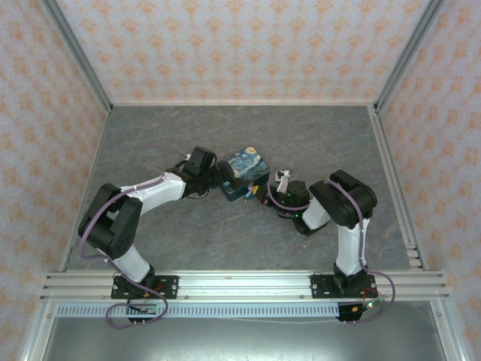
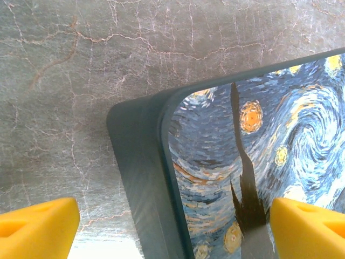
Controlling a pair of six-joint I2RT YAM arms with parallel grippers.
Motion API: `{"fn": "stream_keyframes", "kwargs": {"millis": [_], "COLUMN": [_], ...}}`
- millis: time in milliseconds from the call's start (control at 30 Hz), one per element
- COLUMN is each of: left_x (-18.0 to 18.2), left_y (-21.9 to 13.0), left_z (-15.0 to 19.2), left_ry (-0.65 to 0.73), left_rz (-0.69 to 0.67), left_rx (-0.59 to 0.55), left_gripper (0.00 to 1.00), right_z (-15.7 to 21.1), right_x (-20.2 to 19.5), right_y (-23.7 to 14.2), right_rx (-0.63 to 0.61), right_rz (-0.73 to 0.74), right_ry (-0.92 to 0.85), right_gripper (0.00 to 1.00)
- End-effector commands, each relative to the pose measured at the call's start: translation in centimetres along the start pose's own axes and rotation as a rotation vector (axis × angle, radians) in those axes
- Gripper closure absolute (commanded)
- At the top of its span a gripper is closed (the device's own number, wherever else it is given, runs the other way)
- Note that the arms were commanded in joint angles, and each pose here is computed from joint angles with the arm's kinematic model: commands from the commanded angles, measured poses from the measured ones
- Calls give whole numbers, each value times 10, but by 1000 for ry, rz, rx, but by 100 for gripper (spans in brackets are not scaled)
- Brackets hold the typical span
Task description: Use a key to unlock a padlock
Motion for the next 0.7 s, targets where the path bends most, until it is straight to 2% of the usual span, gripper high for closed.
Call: {"fn": "stream_keyframes", "kwargs": {"millis": [0,400,667], "left_x": [39,41,40], "left_y": [4,4,4], "left_z": [14,15,14], "left_ry": [1,0,-2], "left_rz": [-170,-169,-166], "left_rx": [38,38,38], "left_gripper": [10,10,10], "right_z": [-8,-9,-6], "right_x": [-3,2,6], "right_y": [-5,-8,-14], "right_rx": [-67,-62,-47], "right_rz": [8,-14,-30], "right_ry": [19,-17,-72], "right_gripper": [100,100,66]}}
Point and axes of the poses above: each hand's point on the last joint's axis, 136 mm out from that joint toward the fingers, its own y axis out along the fingers, its own x axis along the line the jaws close on, z = x × y, the point moved 6 cm from there along -y, back along the fingers, and after that the axes turned 15 degrees about -y, right-handed, at the moved point
